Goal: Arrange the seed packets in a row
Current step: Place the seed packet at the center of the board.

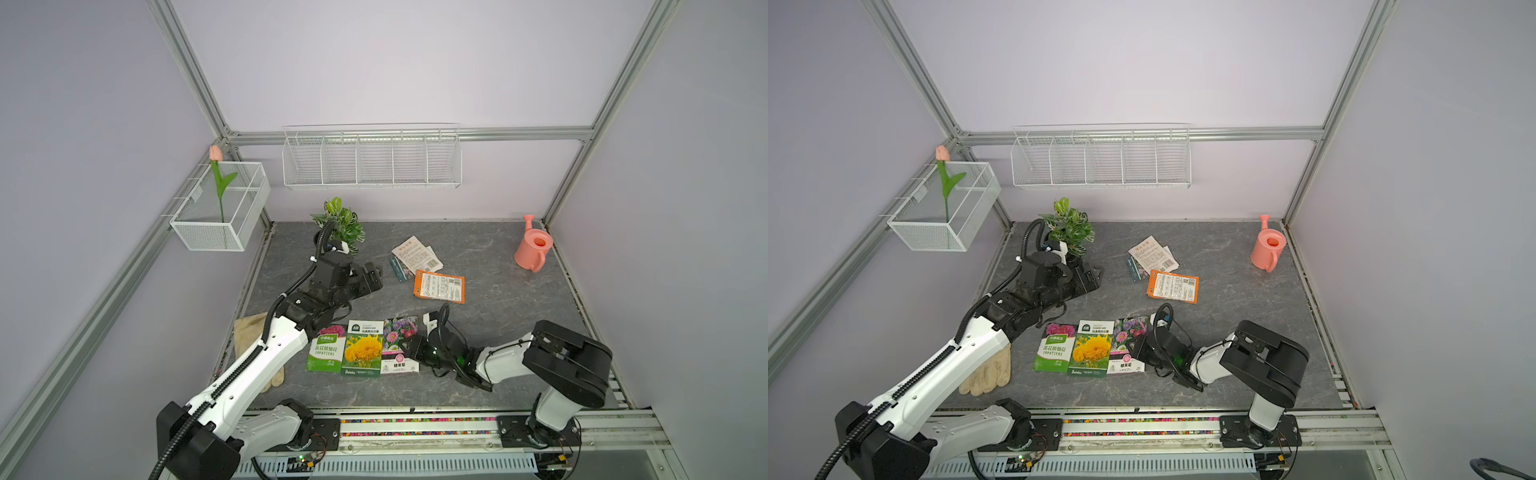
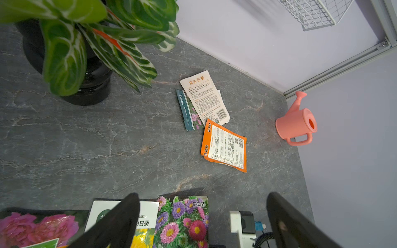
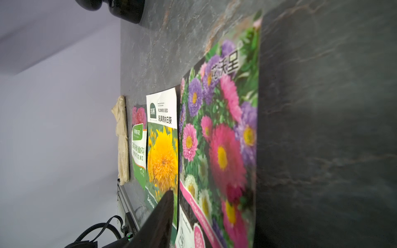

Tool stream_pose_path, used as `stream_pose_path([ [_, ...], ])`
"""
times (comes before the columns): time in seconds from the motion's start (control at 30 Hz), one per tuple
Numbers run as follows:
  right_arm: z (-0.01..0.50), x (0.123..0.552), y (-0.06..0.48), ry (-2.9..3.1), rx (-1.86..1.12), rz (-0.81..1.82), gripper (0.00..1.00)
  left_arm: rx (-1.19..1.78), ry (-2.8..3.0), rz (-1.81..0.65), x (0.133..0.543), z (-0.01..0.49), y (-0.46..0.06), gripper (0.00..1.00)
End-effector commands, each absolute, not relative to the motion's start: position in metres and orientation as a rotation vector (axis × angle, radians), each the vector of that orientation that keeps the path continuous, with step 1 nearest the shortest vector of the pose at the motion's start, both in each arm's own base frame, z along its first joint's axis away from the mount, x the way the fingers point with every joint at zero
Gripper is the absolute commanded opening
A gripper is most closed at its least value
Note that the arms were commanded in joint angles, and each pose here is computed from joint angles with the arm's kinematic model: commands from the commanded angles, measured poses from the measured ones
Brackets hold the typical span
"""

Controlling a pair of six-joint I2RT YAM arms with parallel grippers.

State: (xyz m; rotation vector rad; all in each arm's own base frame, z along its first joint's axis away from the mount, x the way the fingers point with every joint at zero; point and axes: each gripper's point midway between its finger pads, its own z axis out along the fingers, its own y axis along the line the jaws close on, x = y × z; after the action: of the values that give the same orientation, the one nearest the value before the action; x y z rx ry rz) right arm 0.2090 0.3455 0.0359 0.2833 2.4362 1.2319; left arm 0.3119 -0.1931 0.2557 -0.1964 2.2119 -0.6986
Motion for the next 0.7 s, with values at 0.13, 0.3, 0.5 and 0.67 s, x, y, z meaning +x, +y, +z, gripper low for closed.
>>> stream_pose_path([
  [0.13,0.020,0.201,0.321,2.547,0.329,1.025,0.78,-0.216,2.192,-0.704,0.309,0.261,-0.190,0.95],
  [0.3,0.021,0.202,0.283,2.598,0.372,0.732,0.96,-0.202,2.200,-0.704,0.309,0.260,-0.194,0.95],
  [0.5,0.058,0.226,0.243,2.497,0.314,0.588,0.88,-0.140,2.220,-0.722,0.314,0.256,-0.212,0.95],
  [0.67,0.104,0.284,0.202,2.431,0.219,0.597,0.89,0.019,2.186,-0.827,0.324,0.260,-0.260,0.95],
])
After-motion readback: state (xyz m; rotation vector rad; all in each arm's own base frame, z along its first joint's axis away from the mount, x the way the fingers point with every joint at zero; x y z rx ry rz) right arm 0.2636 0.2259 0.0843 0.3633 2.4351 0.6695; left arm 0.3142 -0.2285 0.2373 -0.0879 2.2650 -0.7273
